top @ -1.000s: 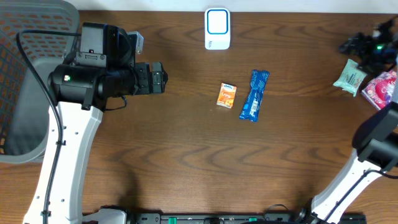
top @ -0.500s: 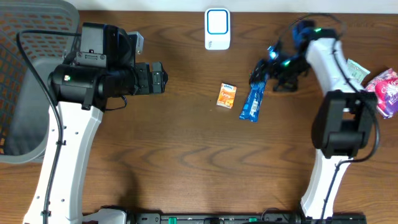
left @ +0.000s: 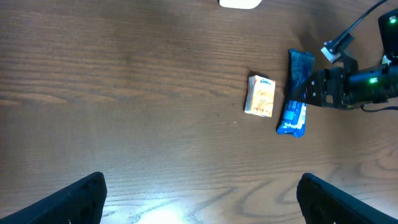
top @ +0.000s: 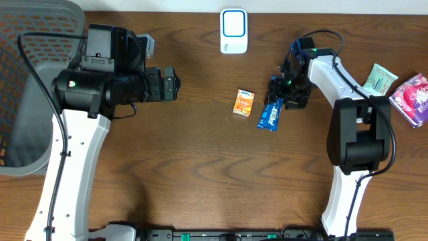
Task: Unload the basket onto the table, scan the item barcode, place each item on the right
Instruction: 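Reach the right gripper to the blue Oreo pack and grasp it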
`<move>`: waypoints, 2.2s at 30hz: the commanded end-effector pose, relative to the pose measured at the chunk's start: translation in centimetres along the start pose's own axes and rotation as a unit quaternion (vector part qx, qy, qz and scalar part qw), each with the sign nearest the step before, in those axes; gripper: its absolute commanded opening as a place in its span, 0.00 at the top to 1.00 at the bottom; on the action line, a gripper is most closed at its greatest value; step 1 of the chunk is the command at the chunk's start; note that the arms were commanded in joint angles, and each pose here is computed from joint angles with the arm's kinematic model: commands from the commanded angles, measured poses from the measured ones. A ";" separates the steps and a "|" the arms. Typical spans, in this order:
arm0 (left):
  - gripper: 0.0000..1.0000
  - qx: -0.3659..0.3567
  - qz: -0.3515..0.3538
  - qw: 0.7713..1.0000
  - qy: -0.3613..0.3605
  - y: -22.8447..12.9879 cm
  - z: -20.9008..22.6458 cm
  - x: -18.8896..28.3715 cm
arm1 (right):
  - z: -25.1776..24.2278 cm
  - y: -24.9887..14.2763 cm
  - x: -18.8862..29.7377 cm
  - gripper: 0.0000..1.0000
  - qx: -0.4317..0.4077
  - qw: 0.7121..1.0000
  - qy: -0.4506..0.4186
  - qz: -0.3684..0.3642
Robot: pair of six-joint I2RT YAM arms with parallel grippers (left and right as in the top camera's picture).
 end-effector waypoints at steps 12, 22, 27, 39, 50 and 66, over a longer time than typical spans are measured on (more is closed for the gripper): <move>0.02 0.003 0.002 1.000 0.005 -0.1 0.3 -0.1 | 1.4 1.2 -1.2 0.28 -0.003 0.995 0.100 -0.005; 0.02 0.002 0.002 1.000 0.005 -0.1 0.2 -0.1 | -1.6 3.1 -1.0 0.30 -0.036 0.992 0.114 -0.027; 0.02 0.002 0.002 1.000 0.005 -0.1 0.2 -0.1 | 0.0 3.4 -1.7 0.41 -0.022 0.982 0.183 -0.036; 0.02 0.002 0.002 1.000 0.005 -0.1 0.2 -0.1 | -3.0 1.7 -5.8 0.66 -0.064 0.986 0.147 -0.045; 0.02 0.002 0.002 1.000 0.005 -0.1 0.2 -0.1 | -3.1 -0.6 -8.4 0.44 -0.041 0.996 0.066 -0.048; 0.02 0.003 0.003 1.000 0.005 -0.1 0.3 -0.1 | -6.6 -0.4 -7.2 0.99 -0.073 0.993 -0.066 -0.072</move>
Point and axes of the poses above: each gripper's point midway between its finger pads, its own x axis back along the fingers, its own z axis along the line the jaws close on, y = z × x, the point moved 2 cm from there along x, back along the fingers, and after that the axes turned 13 degrees about -x, right-handed, at the moved point
